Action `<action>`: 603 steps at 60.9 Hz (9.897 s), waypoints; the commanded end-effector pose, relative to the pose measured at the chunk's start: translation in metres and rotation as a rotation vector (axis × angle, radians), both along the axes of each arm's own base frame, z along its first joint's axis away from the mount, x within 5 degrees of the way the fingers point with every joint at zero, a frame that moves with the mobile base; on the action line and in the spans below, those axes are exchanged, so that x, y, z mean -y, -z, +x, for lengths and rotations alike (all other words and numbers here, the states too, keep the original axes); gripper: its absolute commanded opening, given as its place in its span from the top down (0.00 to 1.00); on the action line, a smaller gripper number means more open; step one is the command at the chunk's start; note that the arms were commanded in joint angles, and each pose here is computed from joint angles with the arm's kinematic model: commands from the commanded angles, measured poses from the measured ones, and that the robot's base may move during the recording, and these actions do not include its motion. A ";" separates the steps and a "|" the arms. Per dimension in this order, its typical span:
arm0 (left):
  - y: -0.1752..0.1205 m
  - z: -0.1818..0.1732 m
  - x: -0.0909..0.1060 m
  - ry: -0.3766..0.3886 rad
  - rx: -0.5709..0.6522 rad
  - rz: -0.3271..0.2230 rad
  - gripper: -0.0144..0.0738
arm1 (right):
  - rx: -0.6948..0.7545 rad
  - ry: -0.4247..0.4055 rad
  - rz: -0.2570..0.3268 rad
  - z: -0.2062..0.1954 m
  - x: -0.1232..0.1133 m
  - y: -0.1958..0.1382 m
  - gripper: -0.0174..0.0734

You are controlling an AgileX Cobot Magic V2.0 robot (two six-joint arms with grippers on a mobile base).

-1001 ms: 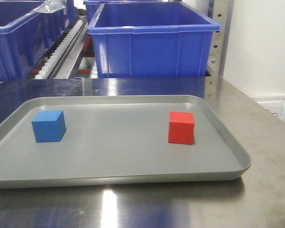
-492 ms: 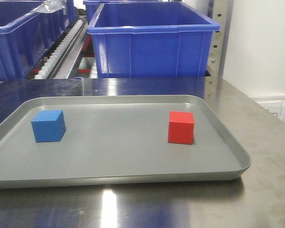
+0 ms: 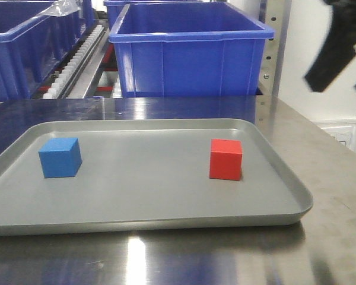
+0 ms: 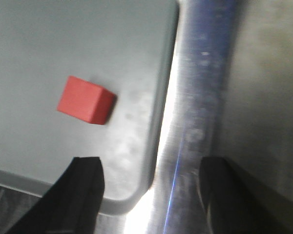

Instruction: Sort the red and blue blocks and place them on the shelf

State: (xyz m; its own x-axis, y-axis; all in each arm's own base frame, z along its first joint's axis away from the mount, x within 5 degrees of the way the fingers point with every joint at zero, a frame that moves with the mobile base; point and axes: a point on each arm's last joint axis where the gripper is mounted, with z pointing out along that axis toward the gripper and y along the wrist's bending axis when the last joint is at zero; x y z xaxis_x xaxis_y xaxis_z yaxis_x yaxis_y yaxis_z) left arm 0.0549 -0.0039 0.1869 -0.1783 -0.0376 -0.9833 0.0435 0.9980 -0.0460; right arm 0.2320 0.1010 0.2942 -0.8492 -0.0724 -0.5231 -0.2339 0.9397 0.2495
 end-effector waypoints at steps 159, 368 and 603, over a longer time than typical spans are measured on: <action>0.000 0.001 -0.001 -0.010 0.073 -0.014 0.70 | -0.021 -0.058 0.063 0.057 -0.080 0.027 0.20; 0.000 0.001 -0.001 -0.010 0.073 -0.014 0.70 | 0.264 -0.056 0.142 0.067 -0.080 -0.034 0.75; 0.000 0.001 -0.001 -0.010 0.073 -0.014 0.70 | 0.984 0.359 0.087 -0.109 0.091 -0.067 0.75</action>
State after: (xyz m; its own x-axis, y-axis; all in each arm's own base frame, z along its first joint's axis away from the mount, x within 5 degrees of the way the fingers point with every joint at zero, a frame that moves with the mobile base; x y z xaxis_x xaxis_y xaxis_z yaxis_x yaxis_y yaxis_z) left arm 0.0549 -0.0039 0.1869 -0.1783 -0.0376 -0.9833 0.0435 0.9980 -0.0460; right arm 0.1244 0.0113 0.3428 -0.1389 0.1742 -0.9749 -0.0667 0.9805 0.1847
